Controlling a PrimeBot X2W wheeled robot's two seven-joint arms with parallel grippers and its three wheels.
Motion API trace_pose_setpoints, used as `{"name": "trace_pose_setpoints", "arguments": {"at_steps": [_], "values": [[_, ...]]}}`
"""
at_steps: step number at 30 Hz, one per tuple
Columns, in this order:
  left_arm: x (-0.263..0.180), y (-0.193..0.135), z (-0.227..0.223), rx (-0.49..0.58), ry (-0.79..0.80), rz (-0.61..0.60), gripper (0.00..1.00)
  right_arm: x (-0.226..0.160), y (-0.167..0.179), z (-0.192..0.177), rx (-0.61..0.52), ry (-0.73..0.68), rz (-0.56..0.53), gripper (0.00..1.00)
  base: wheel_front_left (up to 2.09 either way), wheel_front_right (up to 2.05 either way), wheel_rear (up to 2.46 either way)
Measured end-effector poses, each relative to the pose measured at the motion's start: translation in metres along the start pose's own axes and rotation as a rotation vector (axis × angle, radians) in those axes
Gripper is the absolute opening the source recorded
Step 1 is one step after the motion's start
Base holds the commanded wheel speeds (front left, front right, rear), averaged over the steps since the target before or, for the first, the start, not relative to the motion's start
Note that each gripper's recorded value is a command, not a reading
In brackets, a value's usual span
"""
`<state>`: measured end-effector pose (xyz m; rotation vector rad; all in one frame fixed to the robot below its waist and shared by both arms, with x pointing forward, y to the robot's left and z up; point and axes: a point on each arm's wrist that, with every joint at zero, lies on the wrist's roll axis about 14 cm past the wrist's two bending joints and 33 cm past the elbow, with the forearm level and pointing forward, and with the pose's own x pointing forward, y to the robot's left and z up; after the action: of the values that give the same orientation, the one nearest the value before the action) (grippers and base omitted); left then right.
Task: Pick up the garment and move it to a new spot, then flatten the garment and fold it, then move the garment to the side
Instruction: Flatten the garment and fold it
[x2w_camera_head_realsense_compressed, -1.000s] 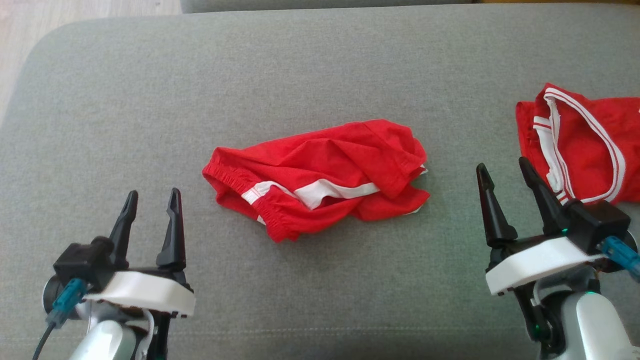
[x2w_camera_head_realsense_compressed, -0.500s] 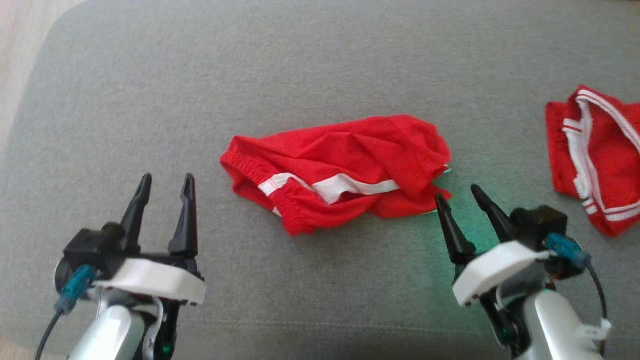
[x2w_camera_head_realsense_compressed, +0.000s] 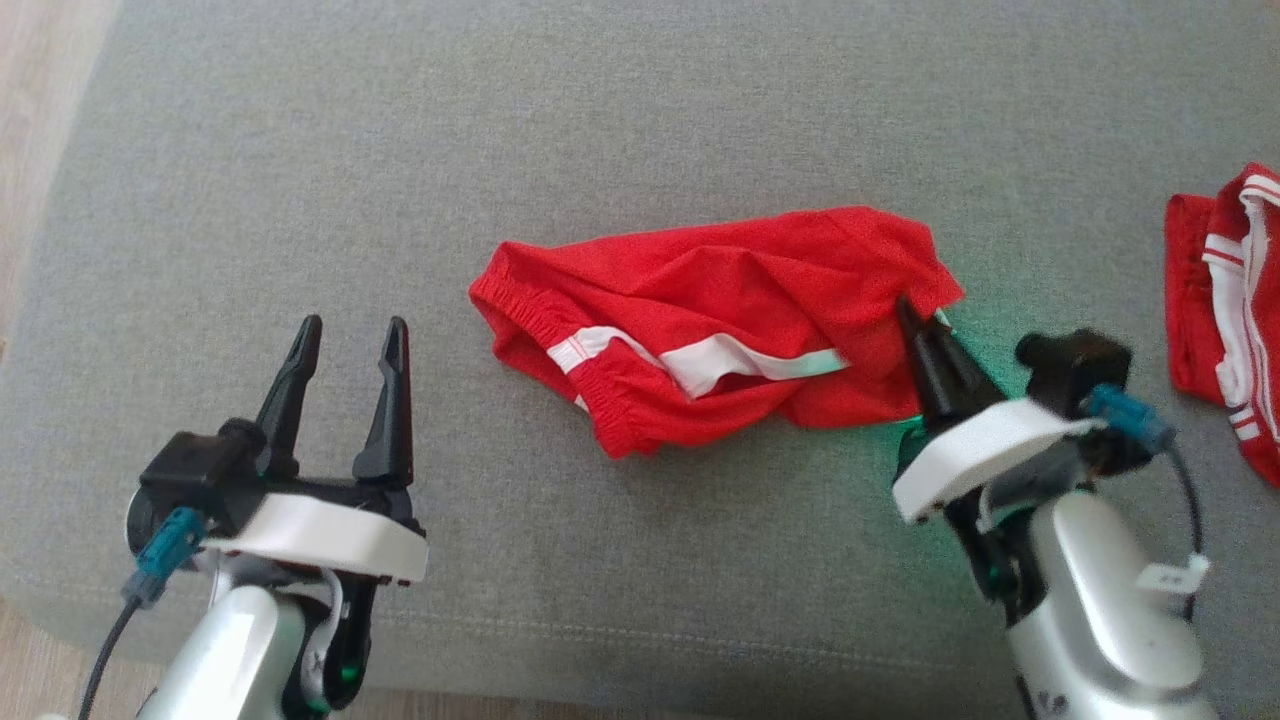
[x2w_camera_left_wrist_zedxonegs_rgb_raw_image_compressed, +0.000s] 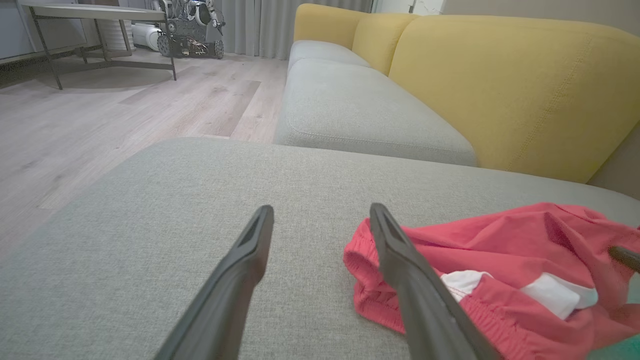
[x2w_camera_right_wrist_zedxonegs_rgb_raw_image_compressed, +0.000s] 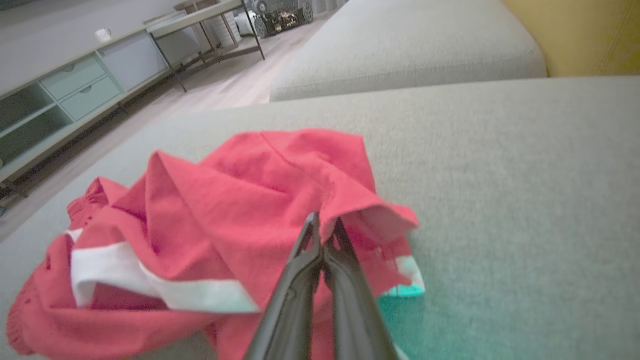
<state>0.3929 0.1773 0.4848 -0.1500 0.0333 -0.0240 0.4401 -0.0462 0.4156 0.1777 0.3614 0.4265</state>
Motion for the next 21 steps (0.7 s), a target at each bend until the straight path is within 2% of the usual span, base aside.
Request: {"name": "trace_pose_setpoints", "arguments": {"at_steps": [9, 16, 17, 18, 19, 21], "values": [[0.008, -0.001, -0.002, -0.004, -0.005, -0.008, 1.00, 0.019, -0.018, 0.061, -0.033, -0.133, -0.034, 0.00, 0.00, 0.00, 0.00], [0.021, -0.003, -0.005, -0.001, -0.006, -0.023, 1.00, 0.055, -0.028, 0.061, -0.009, -0.084, -0.037, 0.00, 0.00, 0.00, 0.00], [0.023, -0.004, -0.007, 0.000, -0.004, -0.026, 1.00, 0.060, -0.030, 0.059, 0.002, -0.072, -0.038, 0.32, 0.00, 0.00, 0.00], [0.025, -0.004, -0.008, -0.002, 0.000, -0.028, 1.00, 0.064, -0.031, 0.057, 0.013, -0.065, -0.038, 0.93, 0.00, 0.00, 0.00], [0.026, -0.004, -0.010, -0.004, 0.003, -0.030, 1.00, 0.067, -0.033, 0.056, 0.018, -0.069, -0.041, 1.00, 0.00, 0.00, 0.00], [0.027, -0.003, -0.013, 0.001, 0.009, -0.029, 1.00, 0.069, -0.037, 0.055, 0.016, -0.079, -0.048, 1.00, 0.00, 0.00, 0.00]]}}
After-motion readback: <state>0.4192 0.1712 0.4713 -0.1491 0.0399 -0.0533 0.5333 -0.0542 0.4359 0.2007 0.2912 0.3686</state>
